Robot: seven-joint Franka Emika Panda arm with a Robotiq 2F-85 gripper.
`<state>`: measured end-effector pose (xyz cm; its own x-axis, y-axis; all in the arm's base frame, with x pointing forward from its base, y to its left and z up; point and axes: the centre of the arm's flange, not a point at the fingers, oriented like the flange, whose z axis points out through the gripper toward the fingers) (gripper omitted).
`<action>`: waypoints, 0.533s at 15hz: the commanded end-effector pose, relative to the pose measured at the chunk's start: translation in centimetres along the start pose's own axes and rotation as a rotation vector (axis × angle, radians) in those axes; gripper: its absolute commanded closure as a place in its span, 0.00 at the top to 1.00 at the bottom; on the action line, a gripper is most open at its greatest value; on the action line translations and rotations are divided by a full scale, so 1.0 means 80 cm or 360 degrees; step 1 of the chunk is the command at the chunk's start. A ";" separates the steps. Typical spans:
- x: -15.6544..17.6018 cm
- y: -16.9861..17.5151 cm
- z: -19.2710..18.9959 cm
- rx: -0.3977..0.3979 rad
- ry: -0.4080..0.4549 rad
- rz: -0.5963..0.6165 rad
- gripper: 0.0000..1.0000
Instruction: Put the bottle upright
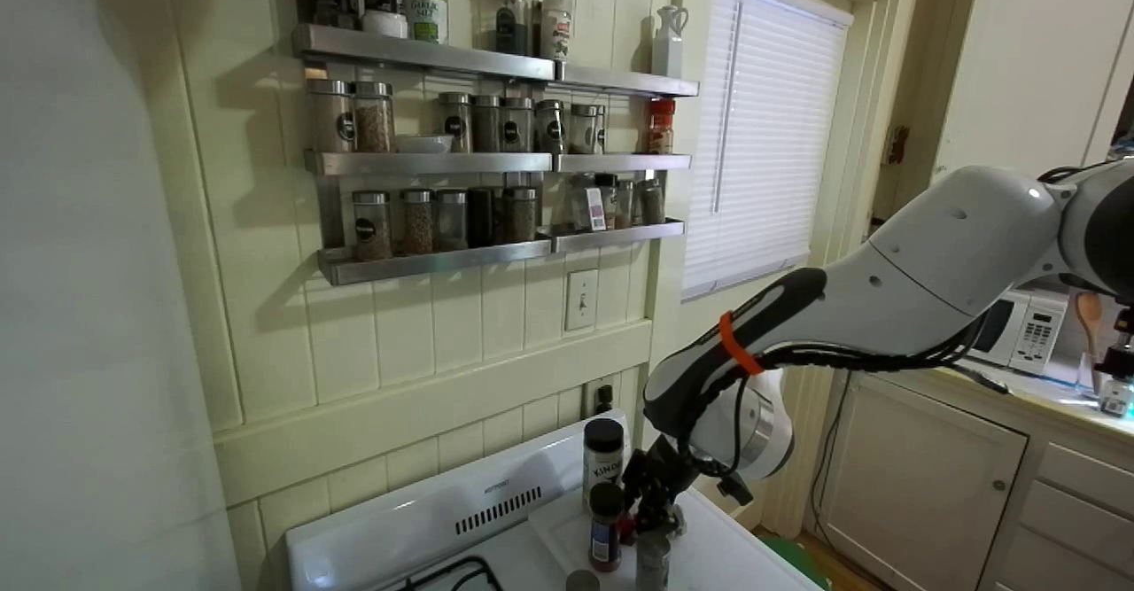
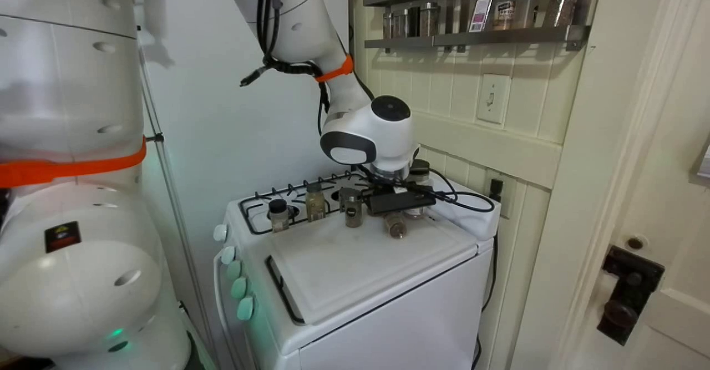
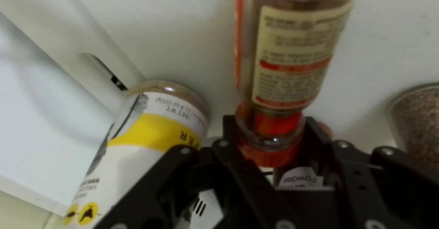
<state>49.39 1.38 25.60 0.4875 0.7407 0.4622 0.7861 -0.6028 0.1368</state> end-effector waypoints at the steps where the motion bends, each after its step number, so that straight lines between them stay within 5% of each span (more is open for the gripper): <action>1: -0.021 -0.014 -0.022 -0.0008 0.0043 0.0015 0.25; 8: -0.035 -0.027 -0.090 -0.0074 0.0189 0.0142 0.25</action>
<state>46.73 -0.98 28.52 0.5180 0.6753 0.5251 0.7351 -0.6653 0.1304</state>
